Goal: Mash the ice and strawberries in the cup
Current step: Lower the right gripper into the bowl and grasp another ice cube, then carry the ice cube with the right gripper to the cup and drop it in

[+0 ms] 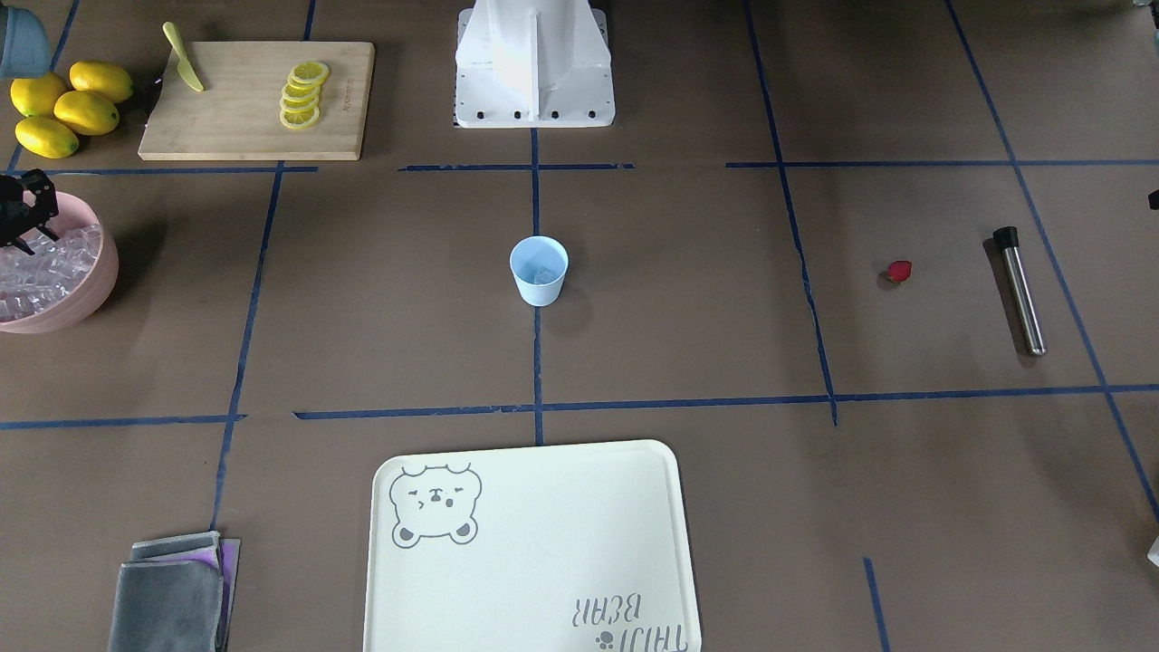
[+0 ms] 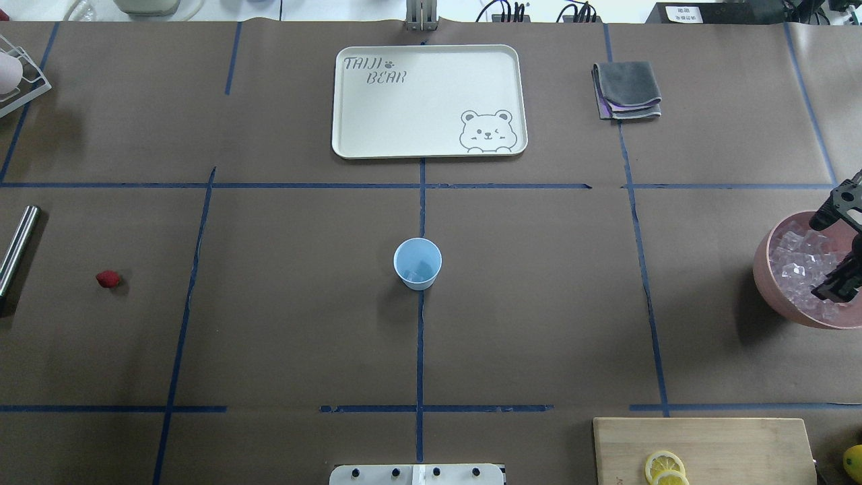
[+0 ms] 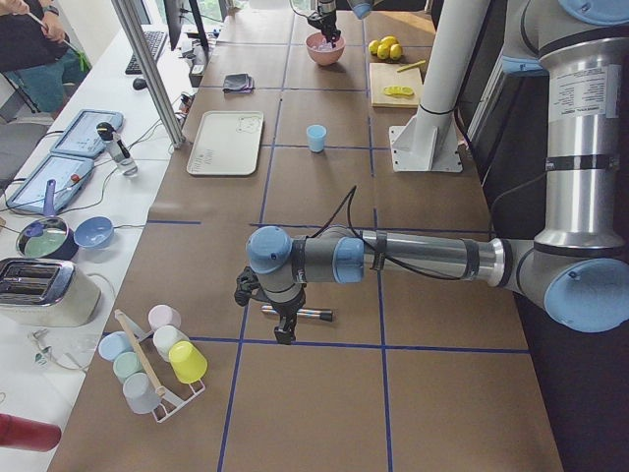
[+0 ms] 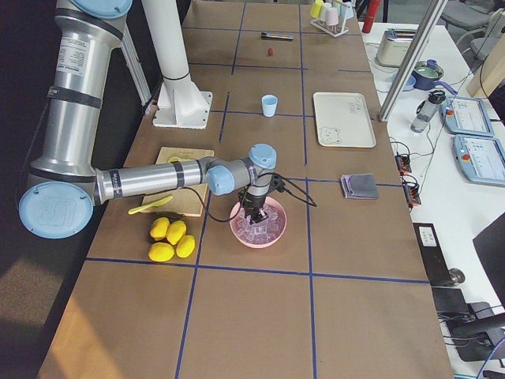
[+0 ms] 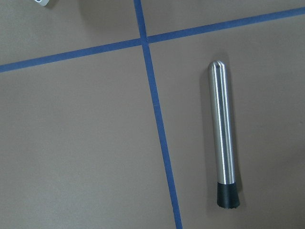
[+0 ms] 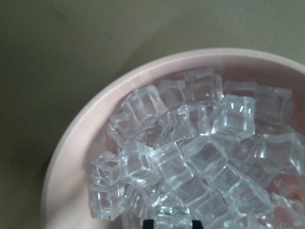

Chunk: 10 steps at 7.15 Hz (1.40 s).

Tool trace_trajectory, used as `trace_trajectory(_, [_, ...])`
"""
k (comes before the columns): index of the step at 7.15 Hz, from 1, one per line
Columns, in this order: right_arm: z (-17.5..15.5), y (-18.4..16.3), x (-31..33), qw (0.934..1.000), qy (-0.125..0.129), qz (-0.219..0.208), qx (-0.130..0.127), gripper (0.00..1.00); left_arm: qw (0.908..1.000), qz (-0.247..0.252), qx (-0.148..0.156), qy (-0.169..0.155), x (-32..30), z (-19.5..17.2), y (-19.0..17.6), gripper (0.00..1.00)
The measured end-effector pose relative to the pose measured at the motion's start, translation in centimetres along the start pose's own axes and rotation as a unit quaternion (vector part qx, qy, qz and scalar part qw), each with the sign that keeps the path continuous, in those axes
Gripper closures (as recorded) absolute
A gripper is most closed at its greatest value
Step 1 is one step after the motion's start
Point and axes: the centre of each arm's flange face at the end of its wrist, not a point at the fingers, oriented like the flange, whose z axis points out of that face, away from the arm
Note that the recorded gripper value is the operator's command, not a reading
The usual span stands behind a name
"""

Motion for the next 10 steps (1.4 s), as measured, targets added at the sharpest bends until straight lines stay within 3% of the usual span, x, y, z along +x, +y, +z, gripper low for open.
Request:
trace_trajectory(1, [0.0, 0.0, 0.0, 1.0000, 0.000, 0.000, 0.000, 1.00, 1.0000, 0.000, 0.000, 0.000, 0.0, 0.0, 0.0, 0.00])
trace_trajectory(4, [-2.5, -0.7, -0.1, 0.9997, 0.002, 0.004, 0.024, 1.00, 1.0000, 0.003, 0.003, 0.000, 0.3, -0.3, -0.1, 0.00])
trace_trajectory(7, [-5.9, -4.3, 0.0, 0.9986, 0.011, 0.015, 0.049, 1.00, 1.0000, 0.004, 0.004, 0.000, 0.4, -0.4, -0.1, 0.00])
trace_trajectory(10, [-9.8, -9.5, -0.7, 0.9979, 0.011, 0.043, 0.047, 1.00, 1.0000, 0.004, 0.004, 0.000, 0.5, -0.4, -0.1, 0.00])
